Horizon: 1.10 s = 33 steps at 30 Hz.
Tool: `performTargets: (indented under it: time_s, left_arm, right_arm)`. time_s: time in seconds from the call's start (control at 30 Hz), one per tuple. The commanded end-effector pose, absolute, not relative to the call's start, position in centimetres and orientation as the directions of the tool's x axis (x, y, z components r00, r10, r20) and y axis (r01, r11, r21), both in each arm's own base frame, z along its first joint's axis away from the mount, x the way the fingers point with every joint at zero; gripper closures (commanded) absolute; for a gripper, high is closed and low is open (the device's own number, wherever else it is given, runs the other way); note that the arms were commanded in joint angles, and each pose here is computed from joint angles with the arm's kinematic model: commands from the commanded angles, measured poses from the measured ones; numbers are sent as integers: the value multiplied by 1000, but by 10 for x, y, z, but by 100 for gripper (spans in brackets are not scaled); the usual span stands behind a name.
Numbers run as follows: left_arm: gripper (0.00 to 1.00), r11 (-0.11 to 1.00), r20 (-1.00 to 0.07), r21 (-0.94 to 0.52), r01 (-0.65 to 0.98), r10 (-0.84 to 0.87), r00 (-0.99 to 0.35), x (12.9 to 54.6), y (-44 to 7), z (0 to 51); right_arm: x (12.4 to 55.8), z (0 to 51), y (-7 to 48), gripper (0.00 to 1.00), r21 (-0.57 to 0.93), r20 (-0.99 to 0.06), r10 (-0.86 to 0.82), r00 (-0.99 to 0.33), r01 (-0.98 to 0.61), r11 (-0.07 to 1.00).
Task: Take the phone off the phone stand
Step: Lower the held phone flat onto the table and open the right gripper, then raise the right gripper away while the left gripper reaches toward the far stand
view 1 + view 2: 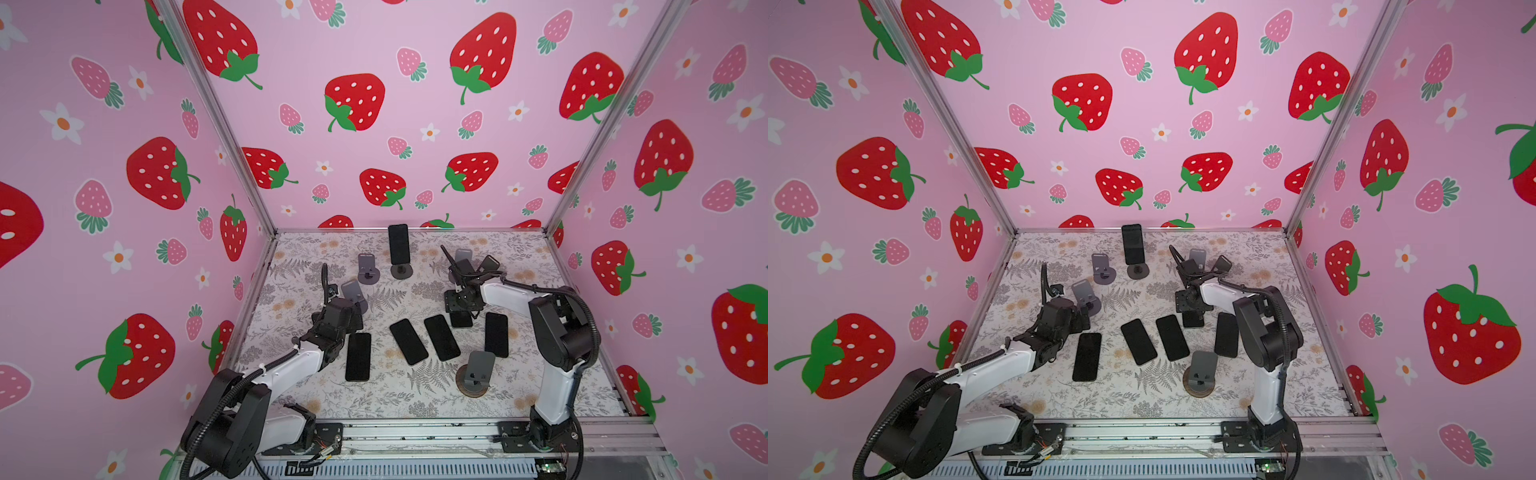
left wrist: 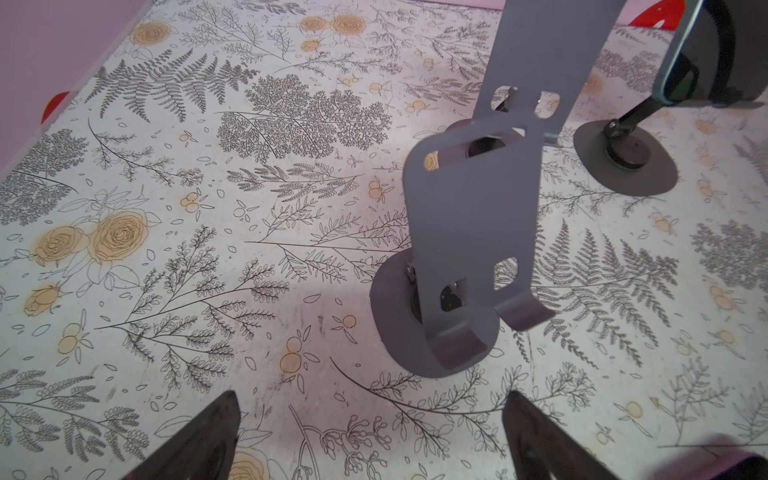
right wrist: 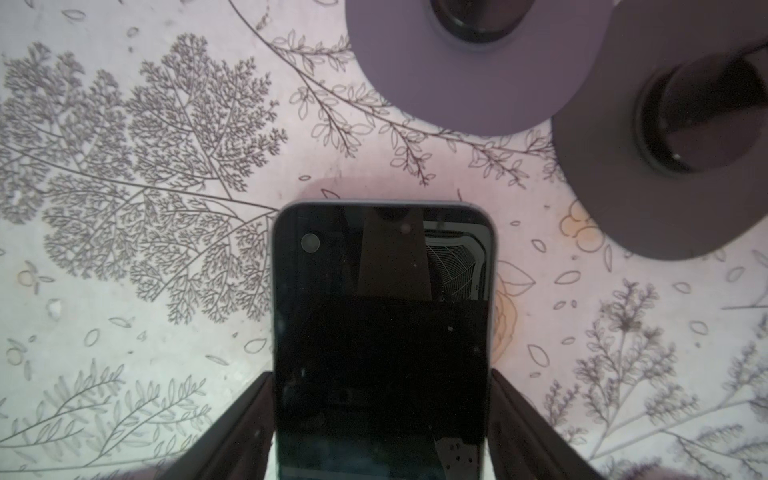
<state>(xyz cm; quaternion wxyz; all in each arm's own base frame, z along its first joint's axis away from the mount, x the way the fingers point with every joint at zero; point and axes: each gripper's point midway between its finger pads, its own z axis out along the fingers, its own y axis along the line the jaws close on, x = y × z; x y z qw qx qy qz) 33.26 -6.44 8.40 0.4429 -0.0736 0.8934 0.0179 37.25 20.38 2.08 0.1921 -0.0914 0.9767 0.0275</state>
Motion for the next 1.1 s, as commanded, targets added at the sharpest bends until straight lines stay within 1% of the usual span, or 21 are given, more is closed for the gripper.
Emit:
performTargets:
  time_s: [0.0,0.2,0.37,0.5,0.7,0.87,0.97,1.07]
  left_arm:
    - [1,983,-807,-39,-178,-136,-574,340,-61,96]
    - [1,984,-803,-43,-174,-138,-580,341,-63,94]
    - [1,984,-803,-40,-172,-134,-580,341,-63,96]
    - [1,986,-806,-66,-152,-142,-574,339,-67,96]
    - [1,990,-811,-85,-112,-133,-569,341,-75,108]
    - [0,982,-809,-158,-107,-191,-557,343,-83,130]
    - [1,973,-798,-195,-124,-231,-556,346,-86,144]
    - [2,952,-779,-279,-125,-301,-550,350,-96,160]
  right_arm:
    - [345,-12,190,24,-27,-242,-189,-952,-188,982]
    - [346,-6,188,24,-36,-252,-189,-949,-186,982]
    - [356,12,189,17,-43,-301,-182,-936,-178,983]
    - [374,46,197,15,-25,-389,-165,-906,-169,985]
    - [399,118,212,12,77,-584,-71,-809,-142,987]
    - [412,174,227,9,151,-728,-32,-685,-205,967]
    - [419,196,238,7,192,-777,-2,-629,-241,951]
    - [427,207,253,4,225,-792,7,-611,-281,933]
